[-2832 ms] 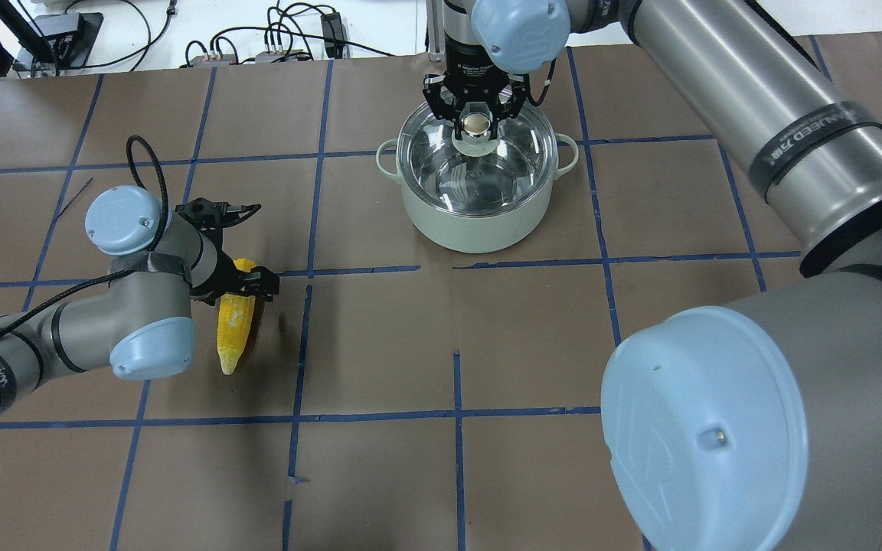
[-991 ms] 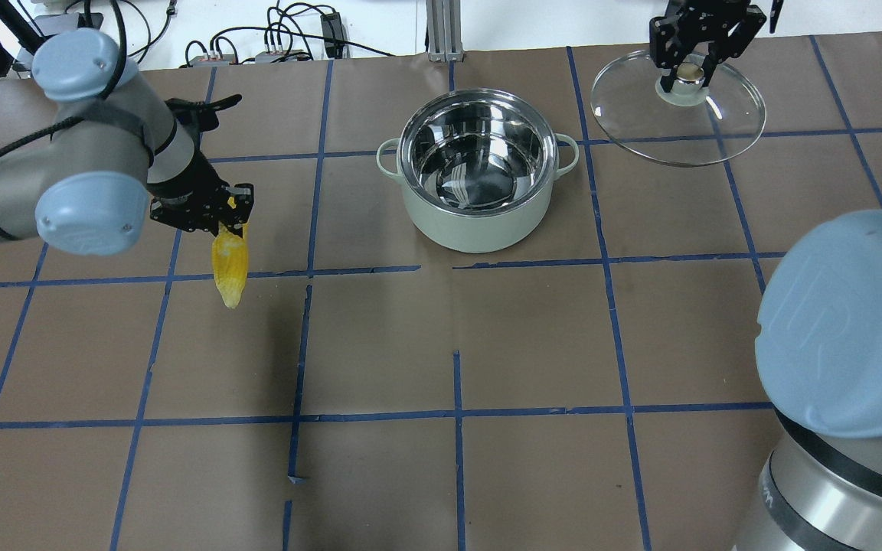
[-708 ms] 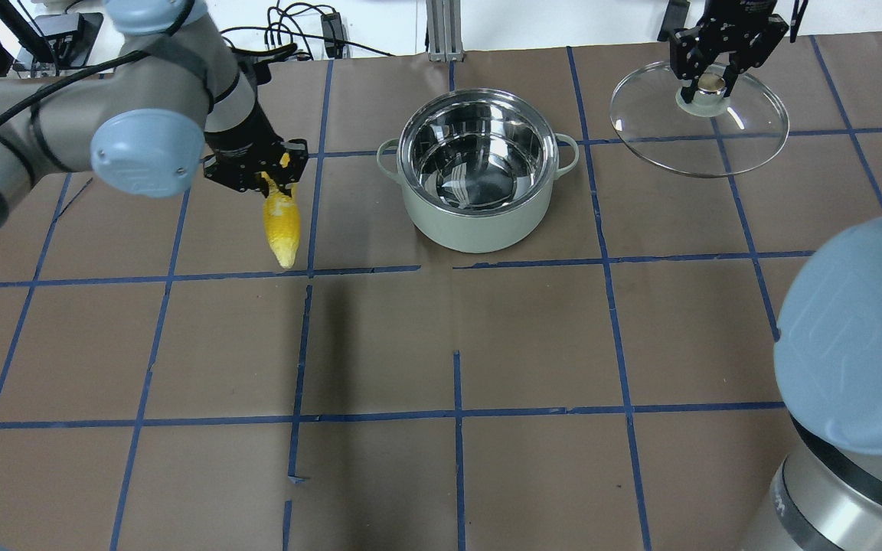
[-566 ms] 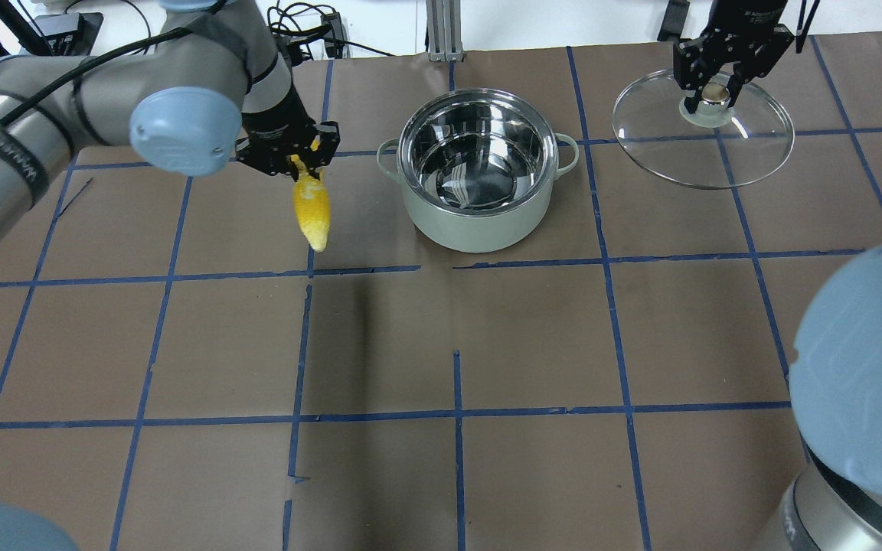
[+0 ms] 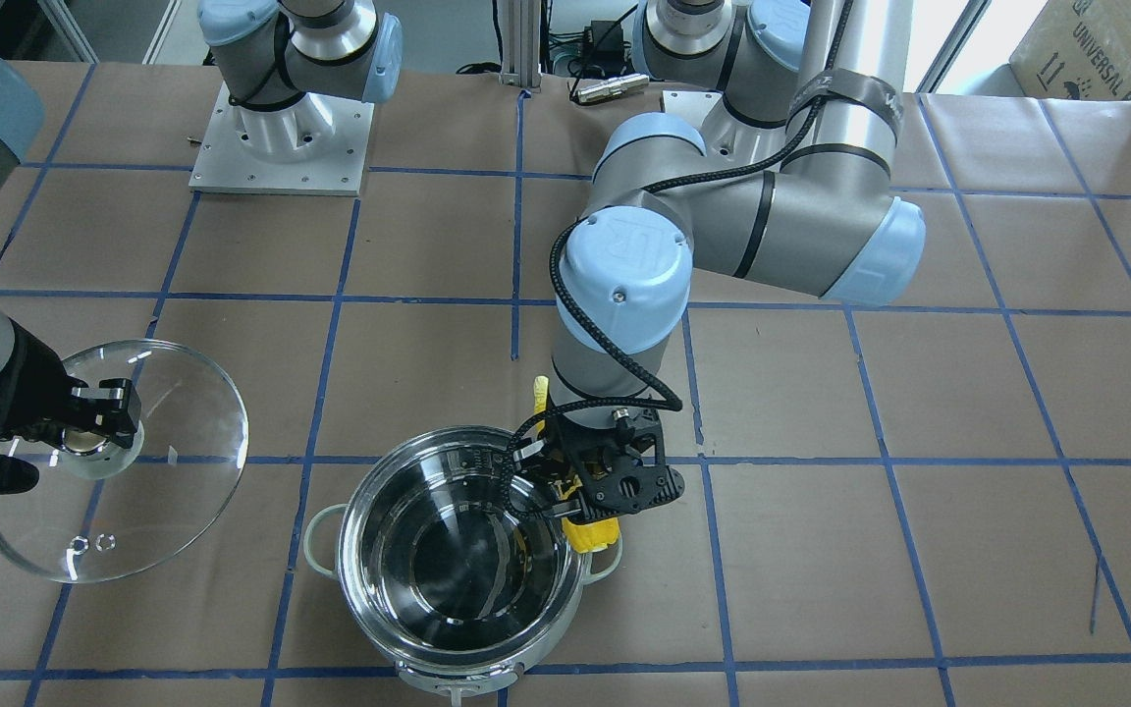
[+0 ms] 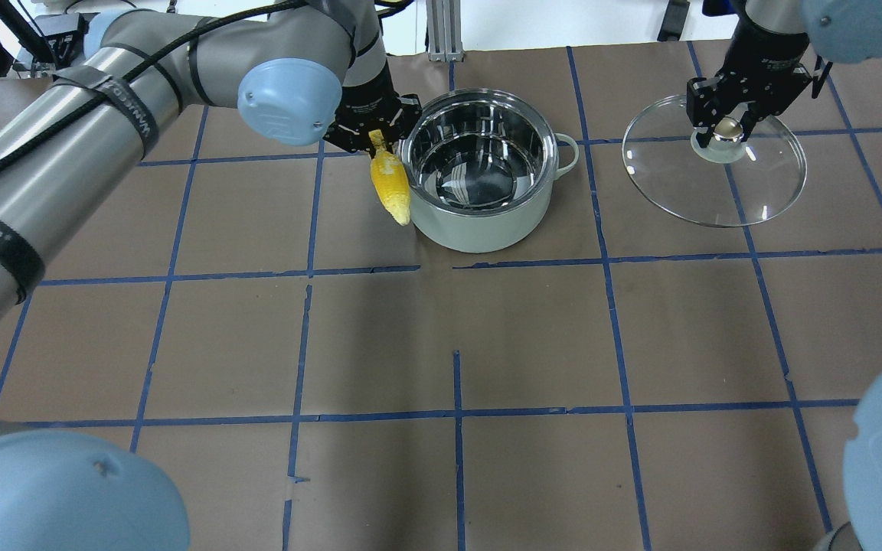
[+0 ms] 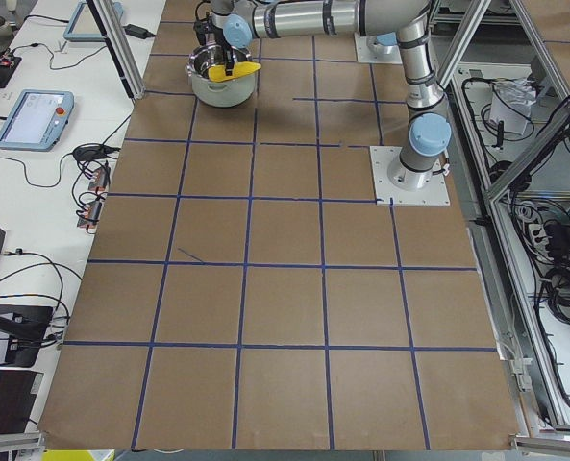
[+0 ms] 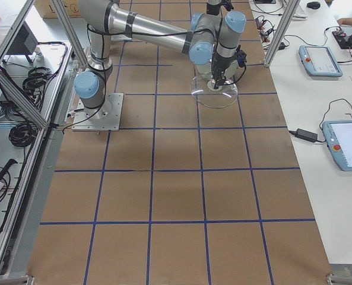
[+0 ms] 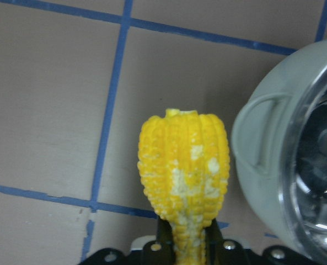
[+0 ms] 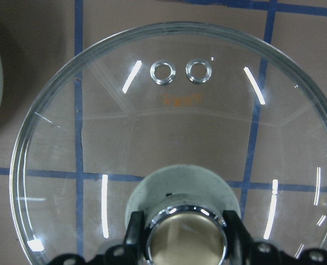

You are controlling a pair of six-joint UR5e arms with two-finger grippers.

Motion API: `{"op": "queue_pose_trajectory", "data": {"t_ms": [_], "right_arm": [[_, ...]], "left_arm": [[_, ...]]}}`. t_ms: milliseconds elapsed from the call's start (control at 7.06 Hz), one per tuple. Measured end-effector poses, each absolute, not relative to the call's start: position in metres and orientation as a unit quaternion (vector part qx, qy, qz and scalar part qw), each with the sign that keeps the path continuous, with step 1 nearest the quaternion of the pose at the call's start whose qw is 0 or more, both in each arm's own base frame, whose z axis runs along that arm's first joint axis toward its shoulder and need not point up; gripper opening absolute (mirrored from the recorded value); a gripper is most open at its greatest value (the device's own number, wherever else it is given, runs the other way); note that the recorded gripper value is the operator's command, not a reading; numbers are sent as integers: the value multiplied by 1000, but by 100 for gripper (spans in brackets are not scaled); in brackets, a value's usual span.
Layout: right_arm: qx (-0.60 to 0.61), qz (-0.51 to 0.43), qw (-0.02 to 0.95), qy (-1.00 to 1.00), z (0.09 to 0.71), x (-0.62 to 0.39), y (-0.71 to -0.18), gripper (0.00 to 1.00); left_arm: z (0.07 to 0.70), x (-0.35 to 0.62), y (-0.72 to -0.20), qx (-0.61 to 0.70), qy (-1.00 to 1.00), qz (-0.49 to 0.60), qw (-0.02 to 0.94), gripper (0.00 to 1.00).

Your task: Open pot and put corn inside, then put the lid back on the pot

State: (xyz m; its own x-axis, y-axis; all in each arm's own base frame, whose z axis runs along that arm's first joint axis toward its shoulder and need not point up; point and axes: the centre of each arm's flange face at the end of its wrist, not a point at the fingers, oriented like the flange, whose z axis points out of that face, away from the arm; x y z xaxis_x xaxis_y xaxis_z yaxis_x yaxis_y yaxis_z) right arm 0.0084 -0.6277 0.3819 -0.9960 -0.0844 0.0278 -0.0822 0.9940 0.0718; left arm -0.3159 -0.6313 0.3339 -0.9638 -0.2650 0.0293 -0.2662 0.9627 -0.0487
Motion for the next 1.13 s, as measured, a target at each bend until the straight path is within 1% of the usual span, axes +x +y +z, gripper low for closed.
{"op": "queue_pose_trajectory", "data": {"t_ms": [708,1133], "right_arm": [[40,-35,14,-998,381,7,-623,6],[40,-35,14,-998,381,7,-623,7]], "left_arm": [[332,-350,-641,162,-986,36,25,8],[323,-384,-662,111,-992,51,30,8]]}}
